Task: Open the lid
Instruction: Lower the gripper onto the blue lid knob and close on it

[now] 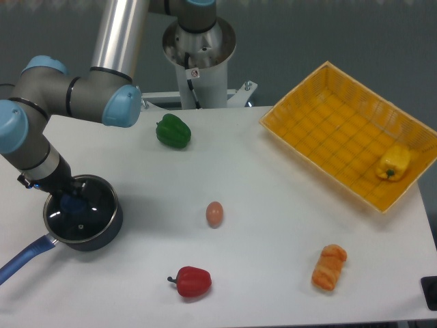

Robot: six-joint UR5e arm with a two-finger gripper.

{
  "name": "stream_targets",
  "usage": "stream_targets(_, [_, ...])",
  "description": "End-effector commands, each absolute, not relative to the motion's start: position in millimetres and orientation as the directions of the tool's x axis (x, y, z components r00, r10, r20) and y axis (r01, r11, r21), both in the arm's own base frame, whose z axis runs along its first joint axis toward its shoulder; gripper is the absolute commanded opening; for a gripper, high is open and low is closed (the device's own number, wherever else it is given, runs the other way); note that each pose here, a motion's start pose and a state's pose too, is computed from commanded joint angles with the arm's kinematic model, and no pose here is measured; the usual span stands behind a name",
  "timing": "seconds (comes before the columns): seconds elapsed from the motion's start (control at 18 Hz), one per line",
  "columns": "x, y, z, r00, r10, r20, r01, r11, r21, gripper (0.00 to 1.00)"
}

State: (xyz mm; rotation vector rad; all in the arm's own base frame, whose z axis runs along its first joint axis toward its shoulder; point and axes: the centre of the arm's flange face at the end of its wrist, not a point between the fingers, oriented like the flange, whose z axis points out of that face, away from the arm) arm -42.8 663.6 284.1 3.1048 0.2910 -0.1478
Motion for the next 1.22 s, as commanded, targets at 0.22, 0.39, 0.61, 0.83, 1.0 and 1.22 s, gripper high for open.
stream_targets(0.22, [-44,666,278,0.978,0.184,-0.097,0.185,-0.983,0.002,1.0])
stream_targets(0.39, [-43,667,277,0.979,0.181,-0.095,0.182,-0.983,0.003,1.0])
stream_targets(0.61, [-43,669,271,0.98,0.177,-0.093,0.179,-0.984,0.007,1.0])
stream_targets(0.83, [-43,670,266,0.981,0.173,-0.093,0.174,-0.985,0.009,1.0])
stream_targets(1.0, [-43,670,266,0.981,0.168,-0.093,0.17,-0.985,0.009,0.96])
stream_targets(1.22, [-43,669,268,0.984,0.155,-0.092,0.156,-0.988,0.007,0.86])
